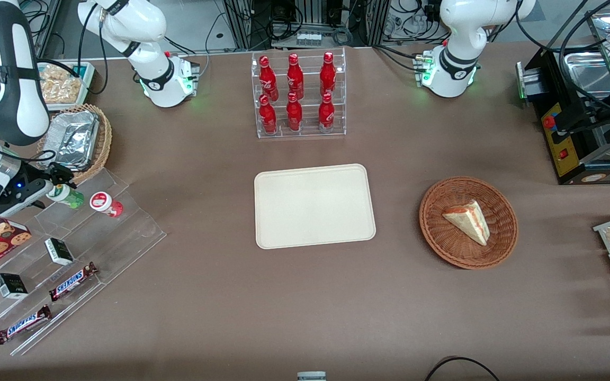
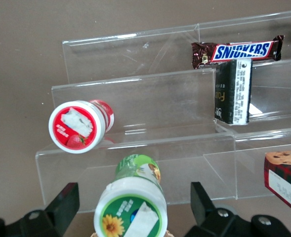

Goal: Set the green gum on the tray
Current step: 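Lift the gum tub and carry it over the cream tray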

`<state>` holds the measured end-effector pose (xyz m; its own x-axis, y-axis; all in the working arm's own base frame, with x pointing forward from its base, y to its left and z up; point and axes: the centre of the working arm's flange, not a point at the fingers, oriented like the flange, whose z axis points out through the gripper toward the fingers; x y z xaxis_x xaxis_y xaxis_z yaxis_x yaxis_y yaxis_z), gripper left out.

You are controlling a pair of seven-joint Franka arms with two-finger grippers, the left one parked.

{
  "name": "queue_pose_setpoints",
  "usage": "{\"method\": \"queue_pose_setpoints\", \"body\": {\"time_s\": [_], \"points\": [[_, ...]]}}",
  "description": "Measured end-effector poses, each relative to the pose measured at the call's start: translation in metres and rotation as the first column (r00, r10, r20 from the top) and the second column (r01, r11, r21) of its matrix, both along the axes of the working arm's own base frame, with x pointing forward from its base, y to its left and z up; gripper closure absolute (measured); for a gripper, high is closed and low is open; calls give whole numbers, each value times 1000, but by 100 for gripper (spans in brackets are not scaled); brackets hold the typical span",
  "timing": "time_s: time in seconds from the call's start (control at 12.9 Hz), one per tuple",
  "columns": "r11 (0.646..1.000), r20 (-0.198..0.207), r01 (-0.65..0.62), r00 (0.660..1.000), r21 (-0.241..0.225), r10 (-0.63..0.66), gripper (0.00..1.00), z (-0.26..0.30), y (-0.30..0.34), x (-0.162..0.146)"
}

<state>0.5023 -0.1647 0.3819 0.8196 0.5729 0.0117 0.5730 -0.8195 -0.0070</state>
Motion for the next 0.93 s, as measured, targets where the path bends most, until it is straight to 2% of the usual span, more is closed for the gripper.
{"method": "queue_pose_setpoints", "body": {"time_s": [0.39, 0.62, 0.93], "points": [[1000, -12, 4, 1000, 4, -4, 3, -6, -4, -4], [1000, -14, 4, 1000, 5, -4, 39, -7, -3, -4], [1000, -31, 9, 999, 10, -9, 41, -7, 0, -5]]}}
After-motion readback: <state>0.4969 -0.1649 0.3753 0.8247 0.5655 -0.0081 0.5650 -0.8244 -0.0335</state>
